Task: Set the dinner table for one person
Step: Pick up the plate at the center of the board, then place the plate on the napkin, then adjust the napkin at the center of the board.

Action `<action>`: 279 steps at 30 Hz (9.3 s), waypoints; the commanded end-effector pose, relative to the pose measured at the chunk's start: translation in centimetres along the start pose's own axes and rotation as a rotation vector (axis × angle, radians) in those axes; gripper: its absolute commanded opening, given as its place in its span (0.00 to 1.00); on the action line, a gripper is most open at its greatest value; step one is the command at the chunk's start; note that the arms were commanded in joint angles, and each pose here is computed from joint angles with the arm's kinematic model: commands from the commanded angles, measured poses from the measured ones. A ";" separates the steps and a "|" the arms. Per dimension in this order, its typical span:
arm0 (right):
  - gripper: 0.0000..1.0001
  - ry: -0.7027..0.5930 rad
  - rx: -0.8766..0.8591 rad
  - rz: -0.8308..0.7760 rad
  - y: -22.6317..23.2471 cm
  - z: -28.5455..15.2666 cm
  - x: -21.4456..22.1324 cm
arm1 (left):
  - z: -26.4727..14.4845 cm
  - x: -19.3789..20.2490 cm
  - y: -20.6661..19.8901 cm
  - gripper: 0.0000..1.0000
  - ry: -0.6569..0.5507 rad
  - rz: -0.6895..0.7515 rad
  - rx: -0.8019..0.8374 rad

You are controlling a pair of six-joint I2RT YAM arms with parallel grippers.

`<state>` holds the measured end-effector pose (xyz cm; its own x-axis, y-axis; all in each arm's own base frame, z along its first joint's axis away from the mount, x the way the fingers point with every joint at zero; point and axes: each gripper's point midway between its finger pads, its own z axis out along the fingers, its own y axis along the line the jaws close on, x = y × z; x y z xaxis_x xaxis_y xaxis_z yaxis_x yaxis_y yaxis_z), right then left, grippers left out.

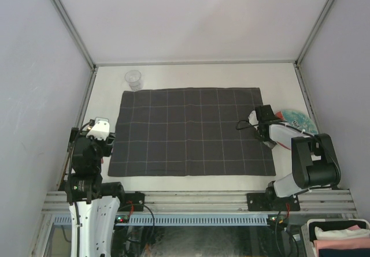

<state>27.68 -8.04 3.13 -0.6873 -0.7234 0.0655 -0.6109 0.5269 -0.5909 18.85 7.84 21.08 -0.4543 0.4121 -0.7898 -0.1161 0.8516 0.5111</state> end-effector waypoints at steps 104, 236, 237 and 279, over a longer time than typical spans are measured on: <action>0.00 -0.842 -0.155 -0.390 11.3 -27.4 -32.7 | -1.7 -0.8 2.0 1.00 -0.015 -0.032 -0.075; 1.00 -0.347 -0.906 -0.490 9.9 -5.0 -9.6 | -1.1 2.0 0.9 1.00 0.032 0.114 -0.052; 1.00 -0.342 -0.910 -0.491 10.1 -5.2 -9.2 | -1.1 1.9 0.9 1.00 0.028 0.115 -0.052; 1.00 -0.307 -0.906 -0.489 10.9 -4.7 -7.3 | 0.5 0.3 -0.6 1.00 -0.027 0.182 0.052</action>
<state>25.93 6.83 1.82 -0.2115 -0.9511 -0.2252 -0.9682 0.1724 0.1812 19.59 7.13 18.98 -0.4518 0.5727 -0.6840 0.0552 0.7832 0.6193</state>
